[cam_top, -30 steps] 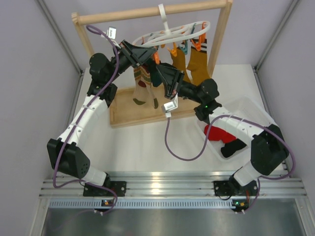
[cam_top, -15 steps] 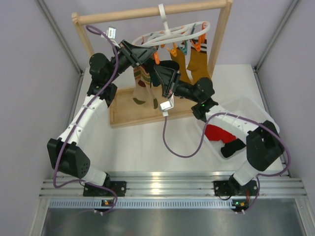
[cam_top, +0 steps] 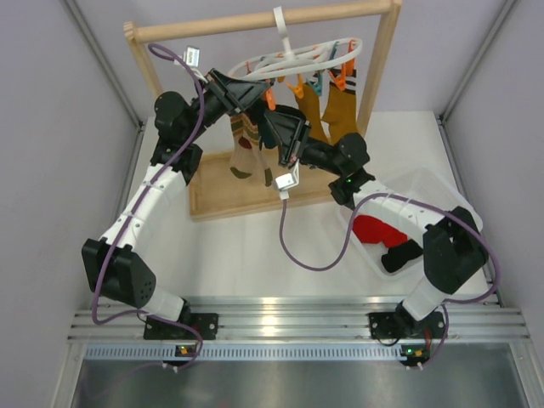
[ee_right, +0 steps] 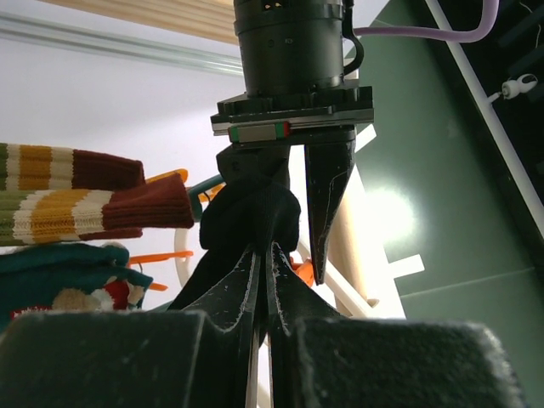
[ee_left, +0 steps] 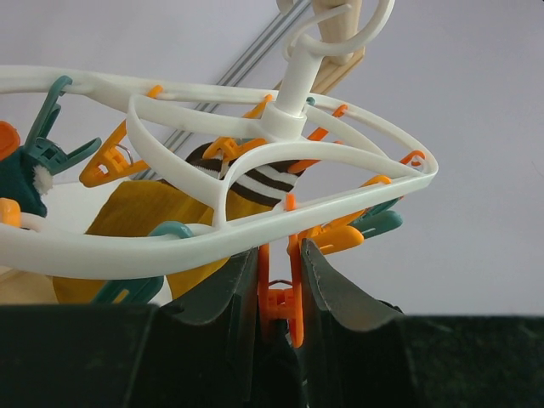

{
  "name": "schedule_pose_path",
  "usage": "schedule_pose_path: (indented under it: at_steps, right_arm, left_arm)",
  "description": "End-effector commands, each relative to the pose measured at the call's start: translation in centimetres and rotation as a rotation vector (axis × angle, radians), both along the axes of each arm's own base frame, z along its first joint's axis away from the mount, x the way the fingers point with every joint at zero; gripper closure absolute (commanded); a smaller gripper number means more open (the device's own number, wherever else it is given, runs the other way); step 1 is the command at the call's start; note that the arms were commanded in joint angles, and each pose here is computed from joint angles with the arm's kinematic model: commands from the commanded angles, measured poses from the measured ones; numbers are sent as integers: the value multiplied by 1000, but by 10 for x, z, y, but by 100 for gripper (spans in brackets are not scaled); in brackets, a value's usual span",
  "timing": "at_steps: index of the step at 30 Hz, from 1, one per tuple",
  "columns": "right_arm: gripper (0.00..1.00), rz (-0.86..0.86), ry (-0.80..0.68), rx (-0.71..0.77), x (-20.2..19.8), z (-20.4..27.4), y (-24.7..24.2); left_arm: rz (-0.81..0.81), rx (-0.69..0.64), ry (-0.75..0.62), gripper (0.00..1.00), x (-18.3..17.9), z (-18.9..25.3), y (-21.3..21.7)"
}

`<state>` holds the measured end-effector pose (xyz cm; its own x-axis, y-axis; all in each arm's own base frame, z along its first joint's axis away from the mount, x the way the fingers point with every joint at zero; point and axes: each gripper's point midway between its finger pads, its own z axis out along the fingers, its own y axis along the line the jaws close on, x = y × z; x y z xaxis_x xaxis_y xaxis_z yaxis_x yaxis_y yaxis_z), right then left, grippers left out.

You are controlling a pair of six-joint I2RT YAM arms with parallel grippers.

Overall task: Clip the socks to the hanger
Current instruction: Clamp the sock onto the hanger.

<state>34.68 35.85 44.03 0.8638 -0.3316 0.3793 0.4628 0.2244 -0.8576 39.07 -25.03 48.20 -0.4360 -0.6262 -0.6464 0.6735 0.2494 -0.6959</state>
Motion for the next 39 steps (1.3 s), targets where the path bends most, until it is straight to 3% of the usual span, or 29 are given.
schedule_pose_path:
  at_steps: [1, 10, 17, 25, 35, 37, 39]
  right_arm:
    - [100, -8, -116, 97, -12, 46, -5]
    - [100, -14, -140, 85, -12, 42, -3]
    - [100, -35, -152, 104, -9, 48, -3]
    - [100, -38, -139, 105, -7, 48, -4]
    - [100, -40, -142, 110, -8, 49, -6]
    - [93, -37, -131, 110, -8, 44, -7]
    - [79, -42, -113, 101, -8, 35, -7]
  left_arm:
    - [-98, 44, 46, 100, -11, -16, -13]
    - [-87, 38, 49, 90, -10, -12, -12]
    - [-84, 35, 48, 73, -10, -11, -11]
    - [-72, 24, 21, 45, -11, -2, -8]
    - [-58, 15, -30, 38, -14, 11, -4]
    - [-49, 17, -37, 43, -13, 12, -1]
    - [-43, 21, -46, 48, -13, 13, 0]
